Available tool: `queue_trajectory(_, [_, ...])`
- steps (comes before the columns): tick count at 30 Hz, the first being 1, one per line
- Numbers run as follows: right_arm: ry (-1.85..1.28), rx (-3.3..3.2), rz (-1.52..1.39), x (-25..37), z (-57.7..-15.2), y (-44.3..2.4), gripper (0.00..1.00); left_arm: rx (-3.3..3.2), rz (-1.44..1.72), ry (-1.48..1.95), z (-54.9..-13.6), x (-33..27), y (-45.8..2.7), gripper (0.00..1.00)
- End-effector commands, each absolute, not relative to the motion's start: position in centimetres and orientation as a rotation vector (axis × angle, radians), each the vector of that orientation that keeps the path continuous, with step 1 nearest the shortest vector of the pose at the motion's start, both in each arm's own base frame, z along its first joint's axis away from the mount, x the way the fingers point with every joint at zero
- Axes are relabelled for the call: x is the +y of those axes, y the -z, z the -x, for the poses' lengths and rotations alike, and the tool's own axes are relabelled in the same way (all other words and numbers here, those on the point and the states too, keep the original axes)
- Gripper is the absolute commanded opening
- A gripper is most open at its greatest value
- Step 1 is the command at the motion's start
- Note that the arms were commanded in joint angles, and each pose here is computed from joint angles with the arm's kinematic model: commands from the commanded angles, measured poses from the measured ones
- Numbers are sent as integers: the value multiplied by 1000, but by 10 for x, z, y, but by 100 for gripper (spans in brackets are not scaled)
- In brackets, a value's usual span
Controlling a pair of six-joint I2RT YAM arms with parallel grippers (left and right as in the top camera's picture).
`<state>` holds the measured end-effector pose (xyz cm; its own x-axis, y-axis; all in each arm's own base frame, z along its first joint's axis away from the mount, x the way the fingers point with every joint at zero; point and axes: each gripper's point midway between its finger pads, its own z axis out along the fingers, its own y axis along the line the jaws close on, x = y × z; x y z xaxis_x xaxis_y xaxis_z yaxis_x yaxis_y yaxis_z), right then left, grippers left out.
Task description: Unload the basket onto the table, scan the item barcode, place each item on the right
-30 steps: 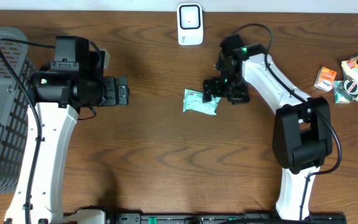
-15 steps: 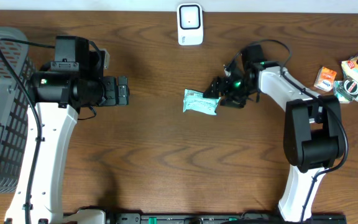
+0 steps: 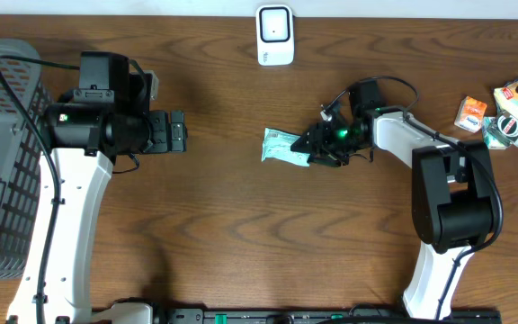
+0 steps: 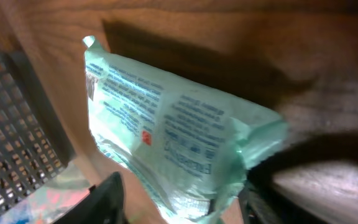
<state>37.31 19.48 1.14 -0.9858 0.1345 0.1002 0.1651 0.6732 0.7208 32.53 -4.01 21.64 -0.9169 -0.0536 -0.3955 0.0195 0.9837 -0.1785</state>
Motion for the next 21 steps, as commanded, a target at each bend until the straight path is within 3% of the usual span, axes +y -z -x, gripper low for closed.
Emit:
queue_trajectory(1, [944, -2913, 358, 173, -361, 35, 22, 2731, 19, 247, -324, -41, -214, 98])
queue_trajectory(2, [923, -2929, 362, 170, -363, 37, 3, 2731, 19, 247, -324, -41, -214, 98])
queue_trajectory(3, [911, -2936, 365, 169, -363, 38, 1, 2731, 19, 247, -324, -41, -214, 98])
queue_trajectory(12, [987, -3024, 305, 160, -386, 8, 1, 2731, 19, 247, -324, -41, -214, 98])
queue_trajectory(21, [1207, -3317, -156, 176, -409, -111, 1, 2731, 19, 247, -324, -41, -214, 98])
